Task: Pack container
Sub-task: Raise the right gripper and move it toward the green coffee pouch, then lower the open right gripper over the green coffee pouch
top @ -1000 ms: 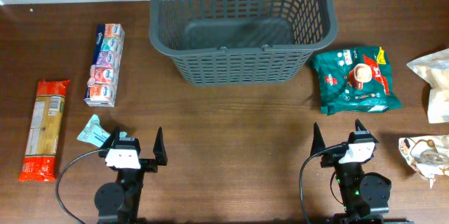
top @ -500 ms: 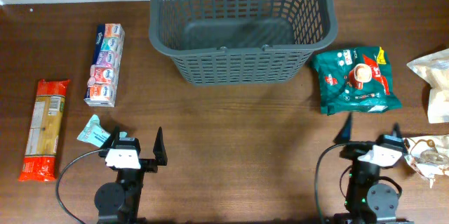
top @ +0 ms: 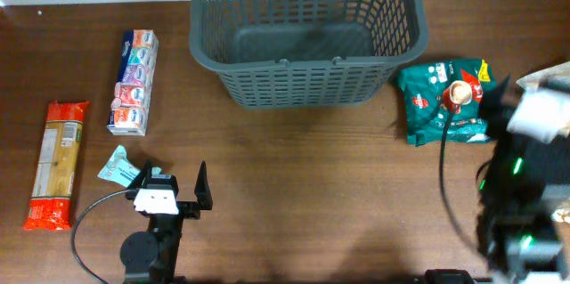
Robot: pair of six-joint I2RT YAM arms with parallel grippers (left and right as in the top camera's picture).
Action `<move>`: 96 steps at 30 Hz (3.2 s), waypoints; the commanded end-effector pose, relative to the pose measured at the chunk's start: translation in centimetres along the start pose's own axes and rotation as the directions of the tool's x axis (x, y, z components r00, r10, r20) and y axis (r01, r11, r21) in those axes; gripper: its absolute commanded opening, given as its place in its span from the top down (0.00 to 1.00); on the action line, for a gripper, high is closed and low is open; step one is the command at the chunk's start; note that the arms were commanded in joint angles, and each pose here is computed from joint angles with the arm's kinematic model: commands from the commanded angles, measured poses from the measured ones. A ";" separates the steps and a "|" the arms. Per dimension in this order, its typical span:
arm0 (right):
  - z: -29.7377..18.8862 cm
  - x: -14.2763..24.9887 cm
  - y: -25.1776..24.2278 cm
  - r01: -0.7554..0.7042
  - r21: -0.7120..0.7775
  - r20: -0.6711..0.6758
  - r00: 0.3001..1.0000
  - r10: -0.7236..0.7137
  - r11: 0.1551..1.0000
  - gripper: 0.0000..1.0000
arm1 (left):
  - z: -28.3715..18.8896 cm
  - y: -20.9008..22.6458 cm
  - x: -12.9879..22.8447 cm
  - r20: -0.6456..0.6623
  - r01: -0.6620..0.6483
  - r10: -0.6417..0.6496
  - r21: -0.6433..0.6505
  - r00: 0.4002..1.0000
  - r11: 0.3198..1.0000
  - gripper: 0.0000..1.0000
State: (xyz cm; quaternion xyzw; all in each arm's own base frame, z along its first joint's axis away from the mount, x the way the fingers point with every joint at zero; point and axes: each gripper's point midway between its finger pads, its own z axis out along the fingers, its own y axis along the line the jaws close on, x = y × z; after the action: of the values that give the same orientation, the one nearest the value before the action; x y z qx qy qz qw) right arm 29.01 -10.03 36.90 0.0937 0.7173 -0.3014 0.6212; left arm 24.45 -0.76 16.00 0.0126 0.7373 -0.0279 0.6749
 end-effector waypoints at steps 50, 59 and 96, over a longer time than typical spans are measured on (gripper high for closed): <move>11.4 14.5 1.1 -0.366 -0.309 -0.782 0.624 -0.014 0.878 0.01 | 0.0 0.0 0.1 0.003 -0.006 0.006 0.002 1.000 1.000 0.01; 12.6 19.8 1.5 -0.249 -0.326 -0.838 0.523 -0.156 0.912 0.01 | 0.0 0.0 0.1 0.004 -0.006 0.006 0.002 1.000 1.000 0.01; 15.2 23.7 11.9 0.012 -0.635 -0.693 0.432 -0.577 0.772 0.01 | 0.0 0.0 0.1 0.003 -0.006 0.006 0.002 1.000 1.000 0.01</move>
State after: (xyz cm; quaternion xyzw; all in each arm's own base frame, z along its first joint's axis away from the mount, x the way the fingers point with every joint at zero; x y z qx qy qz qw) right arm 42.55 -13.24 9.08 -0.1009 0.9868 -0.0718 0.1045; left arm 24.46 -0.76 15.96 0.0126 0.7375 -0.0279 0.6746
